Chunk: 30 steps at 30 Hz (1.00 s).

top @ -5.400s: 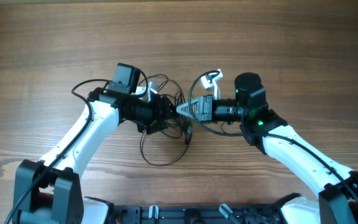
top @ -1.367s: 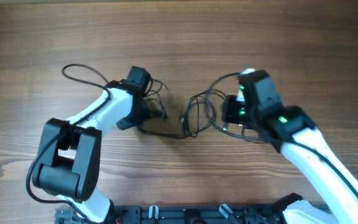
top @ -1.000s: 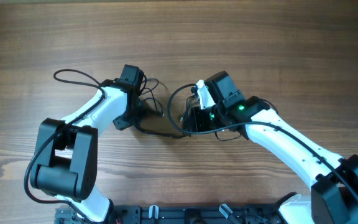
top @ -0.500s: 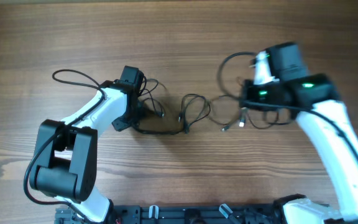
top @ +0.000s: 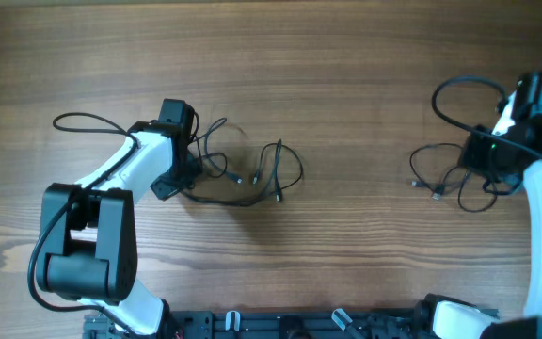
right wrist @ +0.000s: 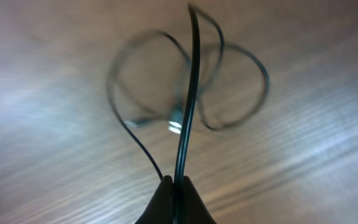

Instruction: Untangle cables

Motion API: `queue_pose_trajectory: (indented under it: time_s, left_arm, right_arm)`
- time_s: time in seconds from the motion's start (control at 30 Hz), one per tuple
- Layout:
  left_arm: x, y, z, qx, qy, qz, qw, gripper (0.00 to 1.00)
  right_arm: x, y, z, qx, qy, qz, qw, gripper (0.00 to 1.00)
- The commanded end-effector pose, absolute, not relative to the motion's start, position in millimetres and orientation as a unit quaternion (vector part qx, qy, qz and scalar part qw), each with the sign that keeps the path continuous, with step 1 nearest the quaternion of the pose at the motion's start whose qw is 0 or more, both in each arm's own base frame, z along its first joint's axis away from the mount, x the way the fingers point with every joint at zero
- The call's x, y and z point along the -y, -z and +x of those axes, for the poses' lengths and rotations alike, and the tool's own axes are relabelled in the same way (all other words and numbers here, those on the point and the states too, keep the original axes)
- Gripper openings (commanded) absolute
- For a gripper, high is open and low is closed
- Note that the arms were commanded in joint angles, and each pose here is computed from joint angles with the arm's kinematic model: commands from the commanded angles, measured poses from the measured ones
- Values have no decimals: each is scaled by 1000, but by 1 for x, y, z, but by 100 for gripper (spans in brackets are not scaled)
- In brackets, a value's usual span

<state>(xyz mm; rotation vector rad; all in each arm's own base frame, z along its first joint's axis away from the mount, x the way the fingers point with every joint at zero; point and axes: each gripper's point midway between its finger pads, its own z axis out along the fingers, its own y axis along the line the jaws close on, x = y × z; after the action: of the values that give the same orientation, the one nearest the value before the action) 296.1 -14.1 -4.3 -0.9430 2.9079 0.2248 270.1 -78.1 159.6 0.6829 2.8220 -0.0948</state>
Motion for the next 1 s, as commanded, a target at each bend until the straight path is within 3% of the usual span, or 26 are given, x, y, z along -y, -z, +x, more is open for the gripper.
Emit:
queue_pose_trajectory:
  time_s: [0.0,0.03,0.07,0.17,0.23,0.3,0.37,0.53,0.6,0.63,0.67,0.8,0.97]
  left_arm:
    - [24,18,282,-948,-51,-316,3,4]
    - [24,18,282,-948,-51,-316,4,4]
    - [24,18,282,-948,-51,-316,4,4]
    - [24,18,282,-948,-51,-316,3,4]
    - [24,18,282,-948,-51,-316,3,4]
    - [24,18,282,-948,-51,-316,2,4]
    - [24,18,281,-948,-52,-315,0,4]
    - [24,18,279,-948,-54,-315,-3,4]
    - [24,18,278,-947,-55,-315,-5,4]
    - [23,18,277,-947,-55,-315,-7,4]
    - [23,18,276,-947,-56,-315,-7,4]
    - [23,18,276,-947,-56,-315,-8,5]
    - [23,18,274,-947,-58,-315,-12,5]
  right_arm:
    - [105,-115,257,-947,116,292,63,14]
    - [104,-106,260,-948,111,292,59,15]
    - [102,-93,265,-950,101,291,53,27]
    - [93,-69,272,-954,73,289,31,41]
    - [94,-56,273,-955,74,288,14,57]
    - [94,-40,276,-955,74,286,-2,64]
    - [94,-26,274,-955,76,285,-22,64]
    - [87,-8,279,-956,53,286,-36,53]
    - [81,-7,287,-957,31,287,-22,29]
    - [81,-7,288,-957,28,287,-21,12]
    - [80,-7,289,-957,24,288,-20,4]
    - [90,-44,320,-953,2,301,24,4]
    - [172,-184,365,-908,13,374,191,4]
